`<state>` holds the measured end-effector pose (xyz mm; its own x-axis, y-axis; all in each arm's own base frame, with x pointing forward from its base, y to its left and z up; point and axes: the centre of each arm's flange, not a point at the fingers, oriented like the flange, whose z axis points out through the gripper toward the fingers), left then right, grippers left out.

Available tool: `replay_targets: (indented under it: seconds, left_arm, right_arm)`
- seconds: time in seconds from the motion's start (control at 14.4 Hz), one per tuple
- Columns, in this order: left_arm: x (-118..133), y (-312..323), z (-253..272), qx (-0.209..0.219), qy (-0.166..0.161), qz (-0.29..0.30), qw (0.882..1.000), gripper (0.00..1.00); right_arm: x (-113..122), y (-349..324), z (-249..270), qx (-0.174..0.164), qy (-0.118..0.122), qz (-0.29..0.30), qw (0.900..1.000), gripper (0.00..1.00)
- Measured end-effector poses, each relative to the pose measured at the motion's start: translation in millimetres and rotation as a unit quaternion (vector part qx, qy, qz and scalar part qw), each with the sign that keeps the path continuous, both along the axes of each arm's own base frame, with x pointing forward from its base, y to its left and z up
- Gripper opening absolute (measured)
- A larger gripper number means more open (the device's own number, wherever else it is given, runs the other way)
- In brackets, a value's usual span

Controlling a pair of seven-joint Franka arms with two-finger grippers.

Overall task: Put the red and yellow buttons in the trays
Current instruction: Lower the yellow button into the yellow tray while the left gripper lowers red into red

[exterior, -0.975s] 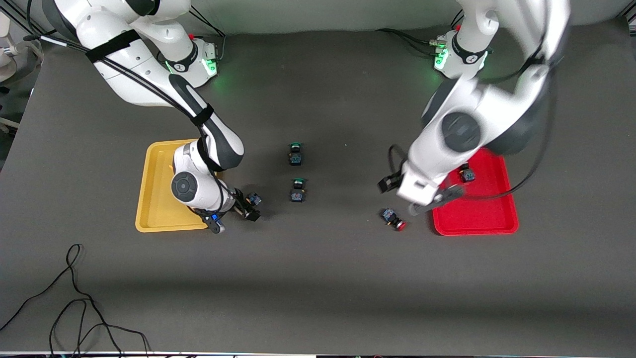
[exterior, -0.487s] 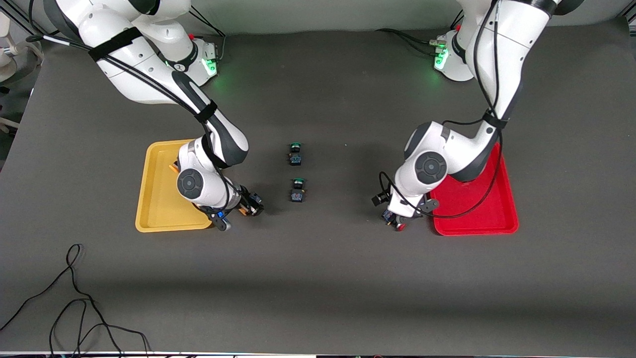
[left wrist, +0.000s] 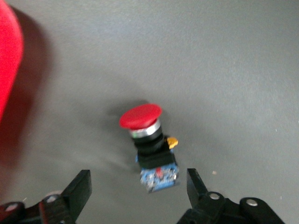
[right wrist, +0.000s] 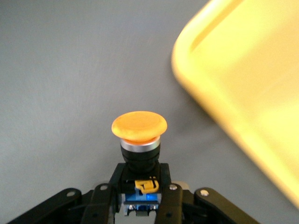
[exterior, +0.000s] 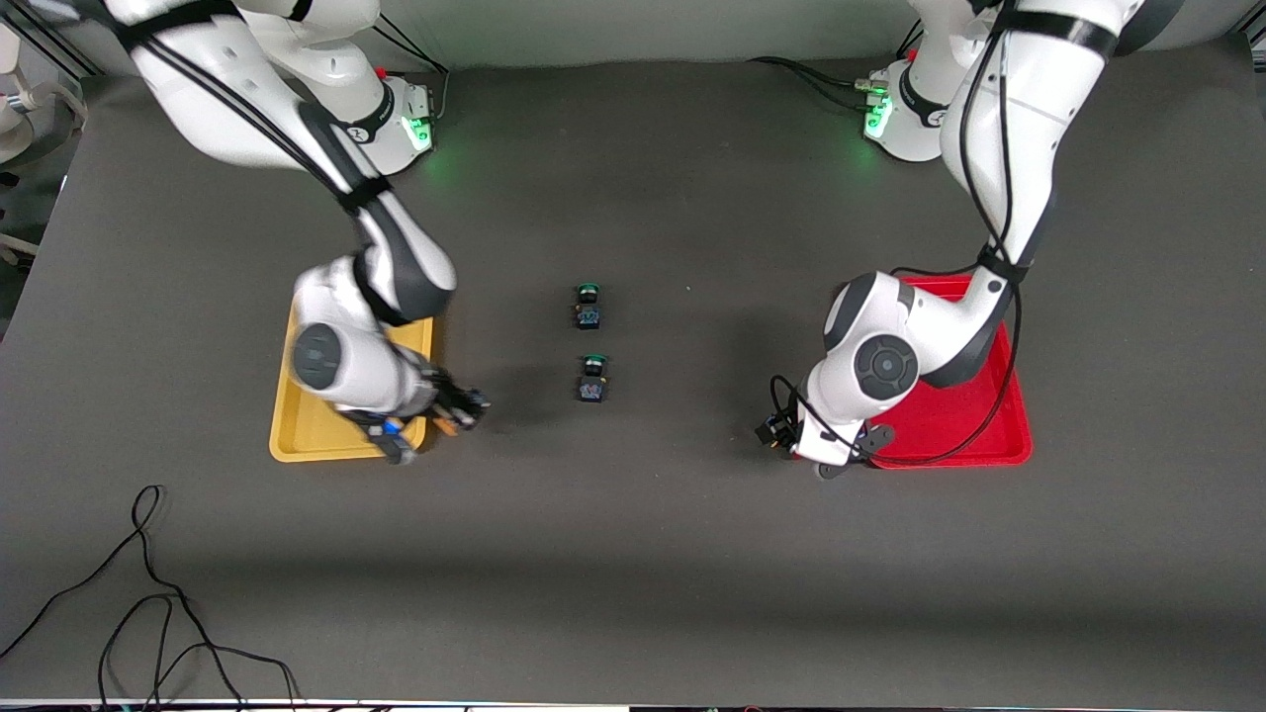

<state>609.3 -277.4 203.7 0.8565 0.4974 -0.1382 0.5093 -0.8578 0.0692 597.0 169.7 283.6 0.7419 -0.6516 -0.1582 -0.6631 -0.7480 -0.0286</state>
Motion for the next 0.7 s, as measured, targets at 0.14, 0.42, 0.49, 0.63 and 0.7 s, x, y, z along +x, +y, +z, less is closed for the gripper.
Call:
replay_targets:
  seconds: [0.14, 0.42, 0.49, 0.63, 0.7]
  left_arm:
    - [4, -1, -12, 0.0, 0.004, 0.001, 1.0, 0.89]
    - [7, -2, -16, -0.002, 0.003, 0.001, 1.0, 0.53]
    - [7, -3, -16, -0.004, 0.0, 0.002, 1.0, 0.53]
    - [9, -4, -15, -0.005, -0.003, 0.002, 1.0, 0.43]
    - [10, -5, -13, -0.006, -0.005, 0.002, 1.0, 0.43]
  right_arm:
    - [-10, -59, 10, -0.011, -0.018, 0.031, 0.999, 0.33]
    - [-64, -121, -72, -0.016, -0.038, 0.067, 0.997, 0.33]
    - [-70, -120, -84, -0.017, -0.032, 0.07, 0.997, 0.33]
    - [-70, -119, -87, -0.017, -0.031, 0.071, 0.997, 0.33]
    - [-69, -121, -84, -0.018, -0.033, 0.07, 0.997, 0.39]
